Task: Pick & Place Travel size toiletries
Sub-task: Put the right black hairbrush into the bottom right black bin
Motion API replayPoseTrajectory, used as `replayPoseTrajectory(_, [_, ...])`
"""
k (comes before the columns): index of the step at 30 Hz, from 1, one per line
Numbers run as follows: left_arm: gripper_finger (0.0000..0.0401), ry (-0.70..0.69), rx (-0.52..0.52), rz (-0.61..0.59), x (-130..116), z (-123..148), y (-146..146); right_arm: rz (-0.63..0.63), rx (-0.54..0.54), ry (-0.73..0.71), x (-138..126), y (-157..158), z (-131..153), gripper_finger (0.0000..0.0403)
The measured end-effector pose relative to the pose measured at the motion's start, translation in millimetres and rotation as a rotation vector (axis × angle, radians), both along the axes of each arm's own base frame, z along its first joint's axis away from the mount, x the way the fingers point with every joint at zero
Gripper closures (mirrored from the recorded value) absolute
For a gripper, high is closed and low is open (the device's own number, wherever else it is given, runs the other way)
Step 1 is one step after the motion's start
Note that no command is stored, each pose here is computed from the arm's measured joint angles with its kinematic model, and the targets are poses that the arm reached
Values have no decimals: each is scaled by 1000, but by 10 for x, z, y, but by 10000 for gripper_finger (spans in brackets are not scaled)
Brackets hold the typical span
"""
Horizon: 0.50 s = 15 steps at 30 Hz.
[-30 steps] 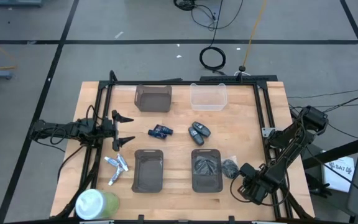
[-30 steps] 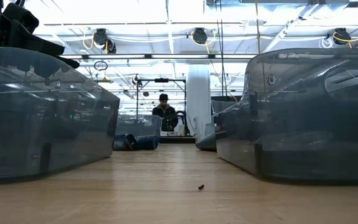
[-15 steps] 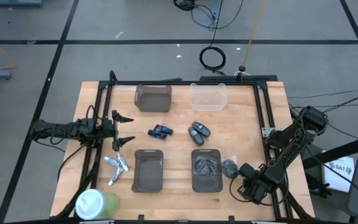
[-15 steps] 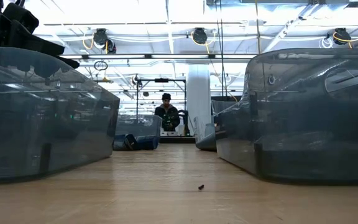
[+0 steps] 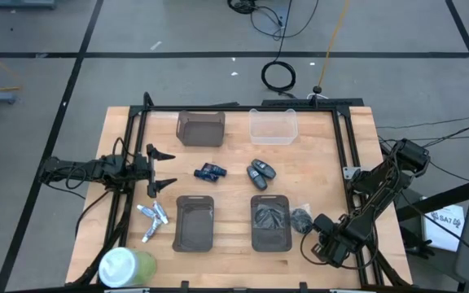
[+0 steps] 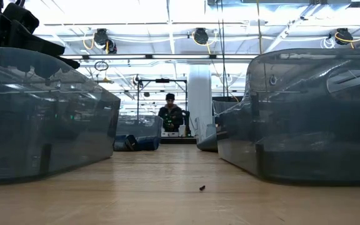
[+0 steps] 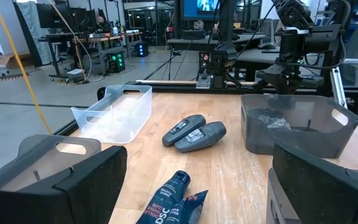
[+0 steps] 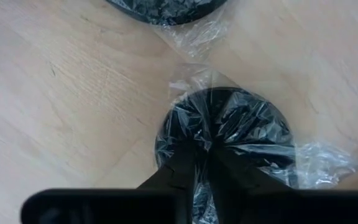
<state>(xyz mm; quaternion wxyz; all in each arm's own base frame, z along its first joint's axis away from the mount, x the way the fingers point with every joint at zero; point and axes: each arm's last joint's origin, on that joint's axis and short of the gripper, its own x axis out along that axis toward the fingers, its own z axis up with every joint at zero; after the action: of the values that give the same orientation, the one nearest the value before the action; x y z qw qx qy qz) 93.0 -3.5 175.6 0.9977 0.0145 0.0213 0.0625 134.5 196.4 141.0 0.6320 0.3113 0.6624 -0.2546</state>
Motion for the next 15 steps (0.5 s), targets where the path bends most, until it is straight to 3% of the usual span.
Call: replayPoseTrajectory(15, [6,0,0,0,0,0,0,7,3,-2,1,3,0,402])
